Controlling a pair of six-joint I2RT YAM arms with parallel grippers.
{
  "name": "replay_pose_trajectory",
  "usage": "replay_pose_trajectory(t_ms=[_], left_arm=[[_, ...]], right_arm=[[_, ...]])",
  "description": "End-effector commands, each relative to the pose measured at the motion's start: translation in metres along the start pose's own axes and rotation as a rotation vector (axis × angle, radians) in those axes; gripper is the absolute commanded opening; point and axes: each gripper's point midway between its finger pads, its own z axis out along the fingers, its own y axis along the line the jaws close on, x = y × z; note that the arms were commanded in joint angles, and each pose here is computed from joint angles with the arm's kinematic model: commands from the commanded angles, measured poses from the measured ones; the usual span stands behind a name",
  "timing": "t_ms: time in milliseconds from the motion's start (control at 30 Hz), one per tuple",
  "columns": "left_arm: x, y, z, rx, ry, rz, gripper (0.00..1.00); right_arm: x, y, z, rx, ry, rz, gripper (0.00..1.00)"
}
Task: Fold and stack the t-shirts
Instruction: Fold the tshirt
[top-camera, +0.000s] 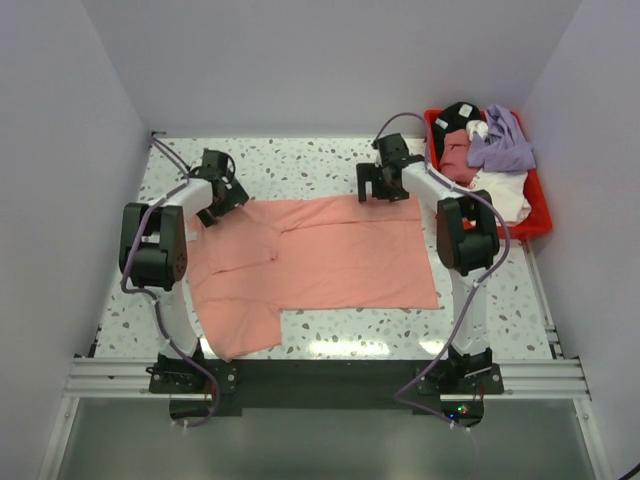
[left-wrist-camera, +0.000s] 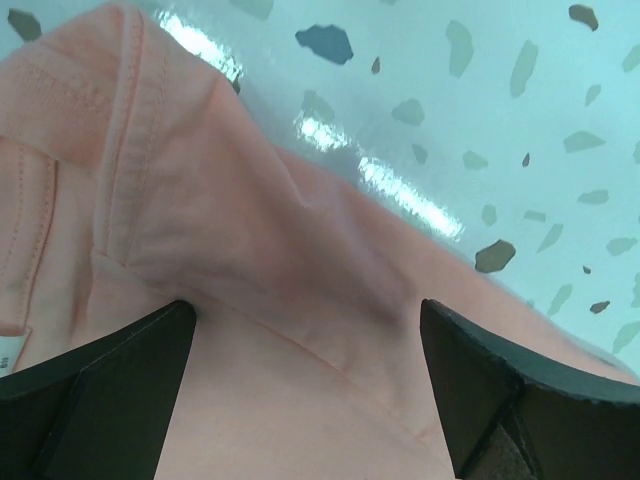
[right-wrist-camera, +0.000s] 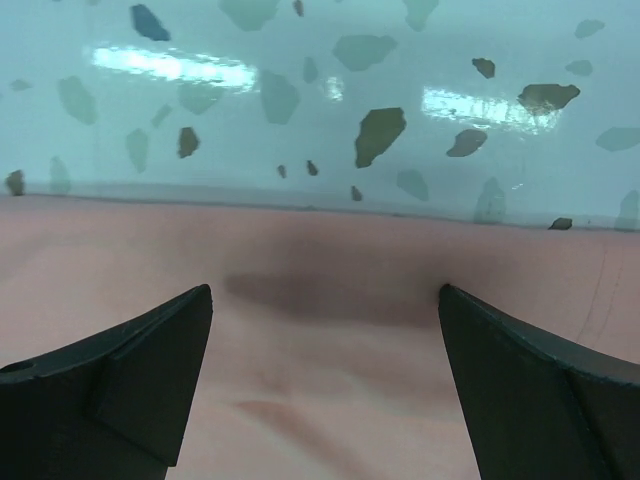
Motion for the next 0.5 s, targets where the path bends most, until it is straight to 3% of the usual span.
replay_pose_trajectory(t_ms=[0, 233, 467], left_arm=[[-0.013, -0.001, 0.015, -0.009, -0.006, 0.010, 1.00], [-0.024, -0.008, 0.036, -0.010, 0.000, 0.003, 1.00], [-0.042, -0.018, 0.064, -0.004, -0.002, 0.009, 1.00]], right_arm=[[-0.008, -0.020, 0.009, 0.021, 0.012, 0.053, 0.99], [0.004, -0.035, 0.043, 0.011, 0.077, 0.098, 0.99], [-0.013, -0.041, 0.060, -0.009, 0.058, 0.122, 0.99]])
